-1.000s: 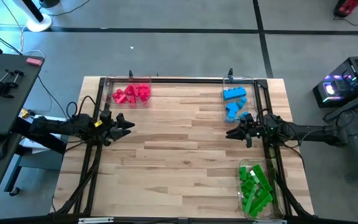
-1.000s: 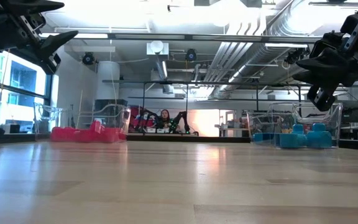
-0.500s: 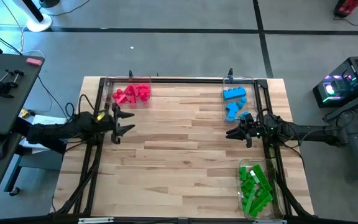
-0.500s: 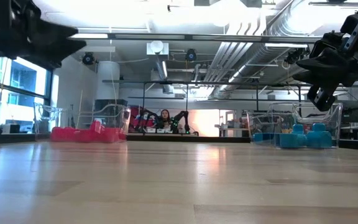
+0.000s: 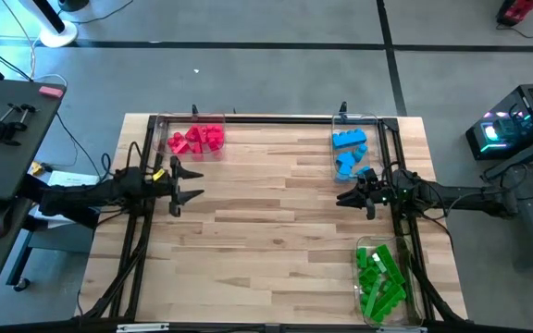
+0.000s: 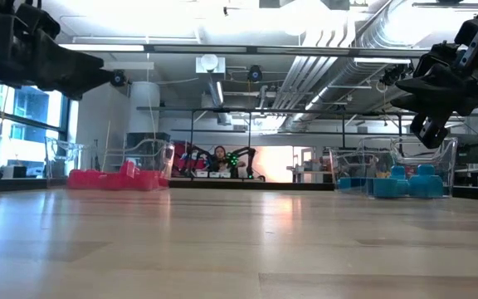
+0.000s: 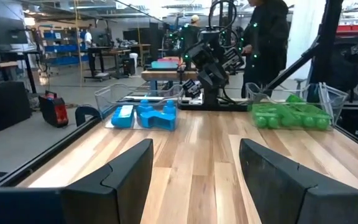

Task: Sort blocks
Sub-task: Return to Home Position

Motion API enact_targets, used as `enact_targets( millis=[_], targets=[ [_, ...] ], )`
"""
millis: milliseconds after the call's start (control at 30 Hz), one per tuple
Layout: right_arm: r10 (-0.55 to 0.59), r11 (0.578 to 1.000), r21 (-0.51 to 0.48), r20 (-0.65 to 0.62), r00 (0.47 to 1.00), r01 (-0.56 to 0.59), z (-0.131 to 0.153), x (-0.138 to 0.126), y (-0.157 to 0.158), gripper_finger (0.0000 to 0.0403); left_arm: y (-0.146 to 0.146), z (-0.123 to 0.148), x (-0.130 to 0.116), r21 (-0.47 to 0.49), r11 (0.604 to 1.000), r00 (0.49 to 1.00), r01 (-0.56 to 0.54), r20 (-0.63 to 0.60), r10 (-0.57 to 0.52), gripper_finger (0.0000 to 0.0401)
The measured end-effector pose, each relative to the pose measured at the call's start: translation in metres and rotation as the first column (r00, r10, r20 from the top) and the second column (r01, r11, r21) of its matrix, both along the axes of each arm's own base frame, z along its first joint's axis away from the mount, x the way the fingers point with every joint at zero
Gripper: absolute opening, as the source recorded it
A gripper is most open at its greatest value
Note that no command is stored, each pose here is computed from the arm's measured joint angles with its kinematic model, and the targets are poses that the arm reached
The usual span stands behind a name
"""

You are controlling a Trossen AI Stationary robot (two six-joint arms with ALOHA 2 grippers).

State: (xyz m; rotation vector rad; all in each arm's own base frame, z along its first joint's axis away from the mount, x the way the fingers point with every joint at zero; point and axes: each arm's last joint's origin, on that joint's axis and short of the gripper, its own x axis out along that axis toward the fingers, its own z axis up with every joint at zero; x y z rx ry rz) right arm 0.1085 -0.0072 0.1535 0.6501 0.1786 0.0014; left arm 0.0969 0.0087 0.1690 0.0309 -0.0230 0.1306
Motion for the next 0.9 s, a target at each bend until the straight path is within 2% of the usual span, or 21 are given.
enact_targets(
  millis=[600, 700, 833, 900],
  targets=[
    [0.001, 1.0, -0.001, 0.009, 1.0, -0.001, 0.001, 0.0, 0.0, 0.0, 0.0, 0.0, 0.0, -0.001, 1.0, 1.0, 0.001, -0.005, -0.001, 0.0227],
    [0.006, 1.0, -0.012, 0.109, 0.994, -0.005, 0.009, -0.005, 0.001, 0.0, 0.0, 0.0, 0.0, -0.001, 1.0, 1.0, 0.001, -0.005, -0.001, 0.0227],
    [-0.018, 0.999, -0.034, 0.306, 0.952, 0.029, 0.027, -0.013, -0.001, 0.0, 0.0, -0.001, 0.001, -0.001, 1.0, 1.0, 0.0, -0.008, 0.0, 0.0227],
    [-0.056, 0.997, -0.028, 0.328, 0.943, 0.068, 0.029, -0.013, -0.001, 0.0, 0.0, -0.001, 0.001, -0.002, 1.0, 1.0, -0.001, -0.013, 0.001, 0.0227]
  ],
)
